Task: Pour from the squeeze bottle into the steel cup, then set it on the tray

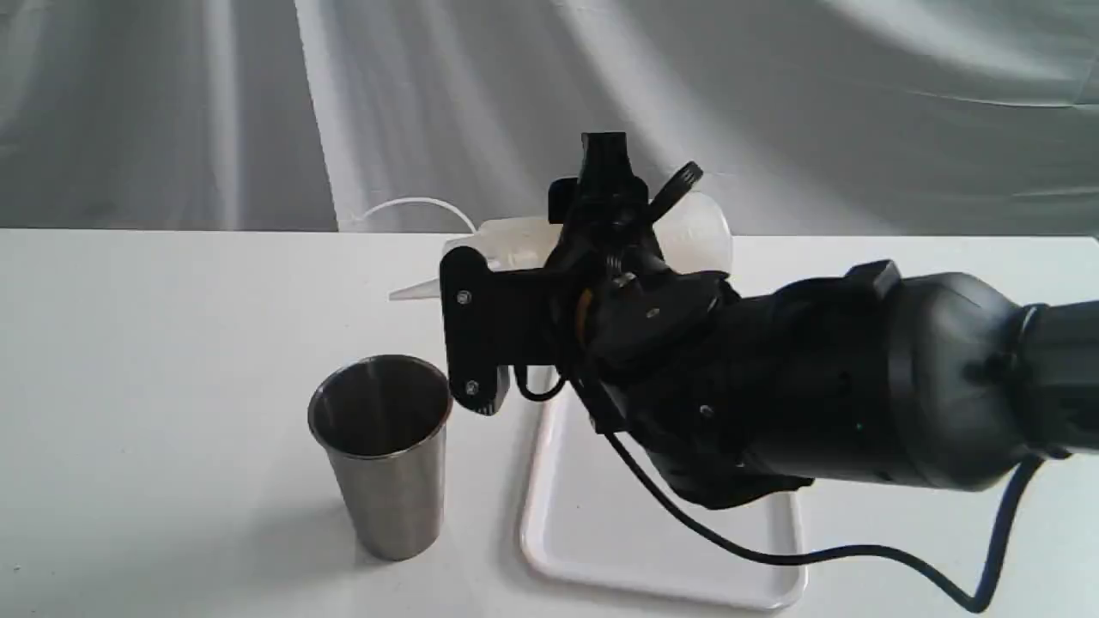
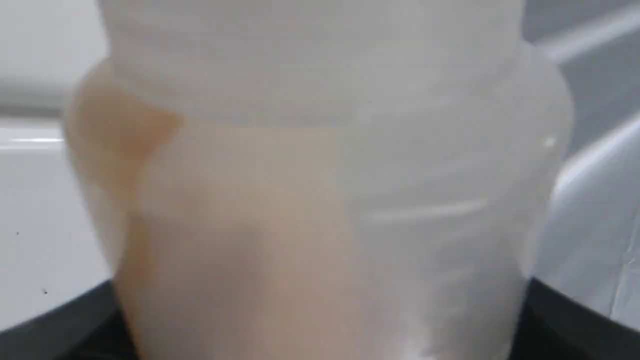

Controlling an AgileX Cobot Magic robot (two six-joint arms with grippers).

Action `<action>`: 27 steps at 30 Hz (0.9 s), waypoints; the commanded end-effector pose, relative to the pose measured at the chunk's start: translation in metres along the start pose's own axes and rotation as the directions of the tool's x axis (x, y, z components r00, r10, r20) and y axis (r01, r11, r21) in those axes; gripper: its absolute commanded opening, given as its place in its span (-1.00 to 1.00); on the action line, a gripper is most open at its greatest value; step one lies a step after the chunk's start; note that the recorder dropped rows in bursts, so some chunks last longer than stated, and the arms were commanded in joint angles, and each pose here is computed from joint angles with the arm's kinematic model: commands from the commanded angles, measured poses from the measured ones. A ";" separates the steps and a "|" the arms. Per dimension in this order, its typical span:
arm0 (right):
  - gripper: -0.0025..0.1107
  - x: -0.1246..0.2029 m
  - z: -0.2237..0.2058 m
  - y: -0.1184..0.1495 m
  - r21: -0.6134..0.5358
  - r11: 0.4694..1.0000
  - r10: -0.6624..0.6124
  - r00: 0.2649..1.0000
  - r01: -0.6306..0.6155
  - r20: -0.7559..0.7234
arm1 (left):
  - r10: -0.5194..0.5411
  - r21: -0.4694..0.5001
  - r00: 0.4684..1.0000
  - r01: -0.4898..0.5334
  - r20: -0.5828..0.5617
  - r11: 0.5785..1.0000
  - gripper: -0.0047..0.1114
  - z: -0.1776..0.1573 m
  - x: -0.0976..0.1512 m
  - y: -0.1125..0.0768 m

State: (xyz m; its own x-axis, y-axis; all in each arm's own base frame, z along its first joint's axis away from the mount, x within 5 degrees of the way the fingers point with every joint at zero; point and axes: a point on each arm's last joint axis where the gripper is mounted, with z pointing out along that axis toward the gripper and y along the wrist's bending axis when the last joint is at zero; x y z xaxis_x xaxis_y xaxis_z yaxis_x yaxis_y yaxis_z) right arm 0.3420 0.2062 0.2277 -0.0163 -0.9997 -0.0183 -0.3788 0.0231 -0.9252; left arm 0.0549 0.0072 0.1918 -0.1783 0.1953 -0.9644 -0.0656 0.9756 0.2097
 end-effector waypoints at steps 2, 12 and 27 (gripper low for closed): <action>-0.96 -0.003 -0.005 -0.009 0.037 0.996 -0.084 0.996 0.084 0.004 | -0.006 -0.002 1.000 0.006 0.010 1.000 -0.78 0.000 0.000 0.000; -0.96 -0.005 -0.005 -0.010 0.037 0.984 -0.176 0.984 0.175 0.014 | -0.008 -0.002 1.000 0.008 0.010 1.000 -0.78 0.000 0.000 0.000; -0.96 -0.005 -0.005 -0.009 0.036 0.964 -0.263 0.965 0.262 0.020 | -0.008 -0.002 1.000 0.008 0.010 1.000 -0.78 0.000 0.000 0.000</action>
State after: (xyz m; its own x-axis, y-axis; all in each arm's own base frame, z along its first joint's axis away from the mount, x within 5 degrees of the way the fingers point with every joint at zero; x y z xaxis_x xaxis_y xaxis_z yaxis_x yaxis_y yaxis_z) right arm 0.3400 0.2104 0.2272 0.1006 -0.9725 0.2102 -0.3718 -0.2327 -0.8987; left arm 0.0549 0.0072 0.1918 -0.1783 0.1953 -0.9644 -0.0656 0.9756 0.2097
